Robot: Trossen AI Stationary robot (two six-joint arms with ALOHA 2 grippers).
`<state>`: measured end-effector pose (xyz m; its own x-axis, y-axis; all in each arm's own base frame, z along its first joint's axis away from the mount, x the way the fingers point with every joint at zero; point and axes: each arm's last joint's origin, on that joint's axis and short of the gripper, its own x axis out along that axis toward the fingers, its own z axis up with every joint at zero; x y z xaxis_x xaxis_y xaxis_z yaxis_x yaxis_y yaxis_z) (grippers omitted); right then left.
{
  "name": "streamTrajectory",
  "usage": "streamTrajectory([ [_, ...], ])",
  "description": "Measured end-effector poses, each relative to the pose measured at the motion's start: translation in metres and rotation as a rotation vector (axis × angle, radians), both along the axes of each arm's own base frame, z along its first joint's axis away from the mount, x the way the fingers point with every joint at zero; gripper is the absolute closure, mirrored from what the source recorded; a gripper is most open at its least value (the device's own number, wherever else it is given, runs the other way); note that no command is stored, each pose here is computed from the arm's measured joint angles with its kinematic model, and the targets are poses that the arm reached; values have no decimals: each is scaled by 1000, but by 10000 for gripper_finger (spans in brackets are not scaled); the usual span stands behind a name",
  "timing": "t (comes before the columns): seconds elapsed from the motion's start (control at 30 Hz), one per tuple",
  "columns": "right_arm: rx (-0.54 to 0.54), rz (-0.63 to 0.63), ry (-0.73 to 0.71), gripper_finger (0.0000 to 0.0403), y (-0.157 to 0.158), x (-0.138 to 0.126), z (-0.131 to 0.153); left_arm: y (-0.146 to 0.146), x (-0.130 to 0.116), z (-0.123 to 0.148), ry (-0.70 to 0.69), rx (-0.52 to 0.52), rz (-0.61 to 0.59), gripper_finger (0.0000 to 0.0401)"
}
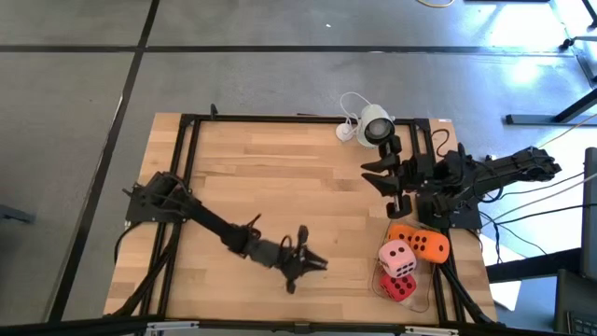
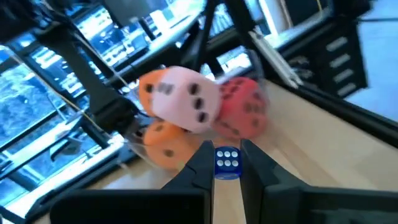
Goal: Pick & Place Dice
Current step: Put the small blue die into the transparent container
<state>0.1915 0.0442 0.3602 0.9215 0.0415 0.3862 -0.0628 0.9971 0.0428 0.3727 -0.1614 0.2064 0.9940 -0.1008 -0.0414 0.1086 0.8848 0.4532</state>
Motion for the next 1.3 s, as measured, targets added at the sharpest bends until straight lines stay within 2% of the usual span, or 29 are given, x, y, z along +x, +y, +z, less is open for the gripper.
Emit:
streamTrajectory([
  [0.33, -7, 3, 24, 309, 0, 1, -2, 42, 30, 26, -73, -81, -115, 375],
  [0.53, -13, 2, 37, 309, 0, 1, -3, 54, 46, 33, -115, -115, -177, 375],
  [0.97, -13, 1, 36, 309, 0, 1, -3, 33, 133, 0, -177, -169, -307, 375],
  [1.13, -14, 0, 47, 309, 0, 2, -4, 27, 156, -13, -201, -181, -314, 375],
  [1.3, -28, 25, 67, 309, 1, 2, -6, 24, 167, -30, -184, -210, -313, 375],
])
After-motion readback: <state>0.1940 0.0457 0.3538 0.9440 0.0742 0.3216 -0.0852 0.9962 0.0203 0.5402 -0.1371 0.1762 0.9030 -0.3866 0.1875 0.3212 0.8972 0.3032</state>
